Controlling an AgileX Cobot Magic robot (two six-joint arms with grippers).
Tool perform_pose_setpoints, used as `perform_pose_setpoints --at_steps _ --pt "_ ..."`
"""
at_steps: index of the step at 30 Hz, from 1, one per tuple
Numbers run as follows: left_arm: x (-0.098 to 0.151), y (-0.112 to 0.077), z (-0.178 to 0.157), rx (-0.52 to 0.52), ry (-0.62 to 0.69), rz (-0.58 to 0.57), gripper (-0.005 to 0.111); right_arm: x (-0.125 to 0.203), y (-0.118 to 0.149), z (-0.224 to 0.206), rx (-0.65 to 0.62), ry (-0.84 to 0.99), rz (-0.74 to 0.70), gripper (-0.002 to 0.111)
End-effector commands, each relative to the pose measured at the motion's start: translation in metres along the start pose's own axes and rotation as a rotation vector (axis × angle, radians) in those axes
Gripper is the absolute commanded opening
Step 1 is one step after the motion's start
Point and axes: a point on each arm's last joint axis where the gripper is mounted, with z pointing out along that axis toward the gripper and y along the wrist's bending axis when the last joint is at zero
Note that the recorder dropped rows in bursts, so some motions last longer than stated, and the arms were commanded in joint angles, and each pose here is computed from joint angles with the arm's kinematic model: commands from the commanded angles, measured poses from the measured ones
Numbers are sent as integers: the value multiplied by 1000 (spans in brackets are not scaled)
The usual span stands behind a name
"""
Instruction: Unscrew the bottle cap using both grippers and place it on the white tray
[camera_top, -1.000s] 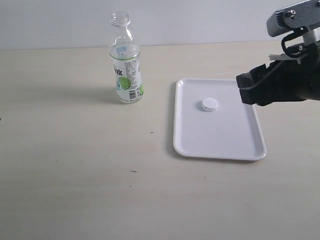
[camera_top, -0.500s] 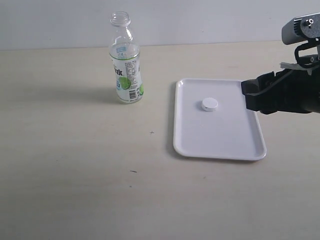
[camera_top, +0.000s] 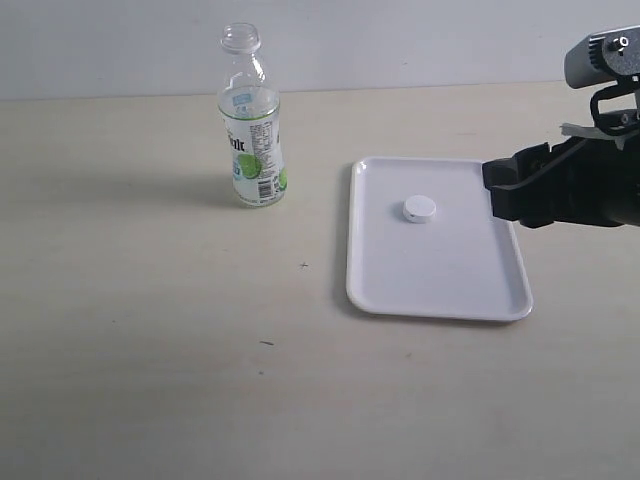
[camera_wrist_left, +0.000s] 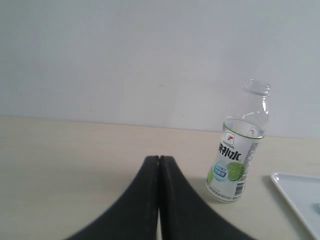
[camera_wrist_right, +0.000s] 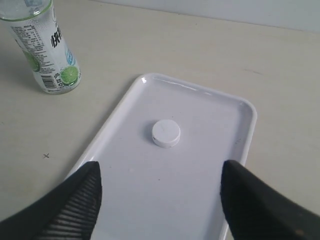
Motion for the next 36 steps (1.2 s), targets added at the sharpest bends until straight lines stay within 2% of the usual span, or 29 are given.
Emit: perform_pose_setpoints --at_steps 1,7,11,21,28,34,36 --pt "1 0 -1 -2 2 -9 0 -1 -1 -2 3 -18 10 64" --pt "1 0 -1 -2 2 3 0 -1 -1 -2 3 -18 10 64" --pt "1 0 -1 -1 2 117 0 -1 -1 -2 3 -18 10 64" --pt "1 0 -4 -3 -1 122 0 -1 -1 -2 3 -18 10 64" --pt "16 8 -18 -89 163 123 0 -1 -1 -2 3 -18 10 64" --pt "26 13 -35 -146 244 118 0 -1 -1 -2 3 -18 10 64" --pt "26 13 -39 -149 226 117 0 -1 -1 -2 3 -18 10 64"
